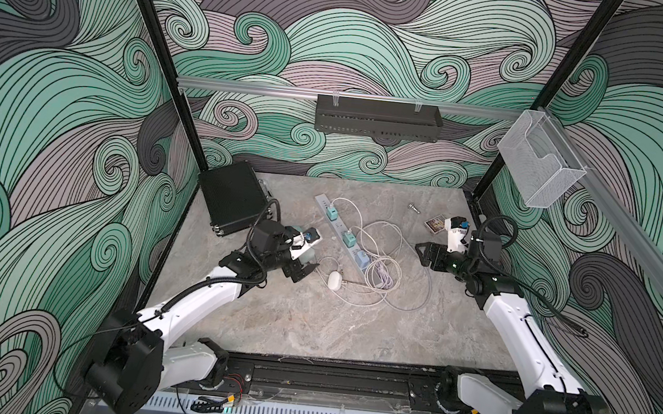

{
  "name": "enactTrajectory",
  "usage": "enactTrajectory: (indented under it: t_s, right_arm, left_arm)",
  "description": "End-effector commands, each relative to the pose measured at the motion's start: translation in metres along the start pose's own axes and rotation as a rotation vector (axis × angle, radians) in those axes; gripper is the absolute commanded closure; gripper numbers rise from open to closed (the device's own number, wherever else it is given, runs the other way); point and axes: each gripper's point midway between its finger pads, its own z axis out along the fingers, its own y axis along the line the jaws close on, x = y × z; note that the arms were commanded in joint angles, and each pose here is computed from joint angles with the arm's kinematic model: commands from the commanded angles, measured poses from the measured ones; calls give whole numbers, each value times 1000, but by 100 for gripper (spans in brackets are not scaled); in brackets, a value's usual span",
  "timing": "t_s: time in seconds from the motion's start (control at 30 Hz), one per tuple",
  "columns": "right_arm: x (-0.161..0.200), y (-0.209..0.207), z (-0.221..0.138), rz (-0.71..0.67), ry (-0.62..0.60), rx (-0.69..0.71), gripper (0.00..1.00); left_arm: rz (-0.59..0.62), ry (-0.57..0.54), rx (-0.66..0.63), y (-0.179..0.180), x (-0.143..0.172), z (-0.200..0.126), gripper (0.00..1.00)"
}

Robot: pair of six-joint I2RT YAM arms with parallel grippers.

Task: Charge the bluetooth headset
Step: Place the bluetooth headset at the center of the board.

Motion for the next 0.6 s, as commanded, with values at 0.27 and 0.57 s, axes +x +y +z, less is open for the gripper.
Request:
enactTrajectory:
  t_s: [0.27,0.57]
  right_arm:
    - [1,-102,14,-34,-192,468,10]
    - [15,-107,57,15,-290,392,10]
  left_arm:
    - [-406,-8,-827,155,67,-37,7]
    - [-593,59,-943,170,163,-39,8]
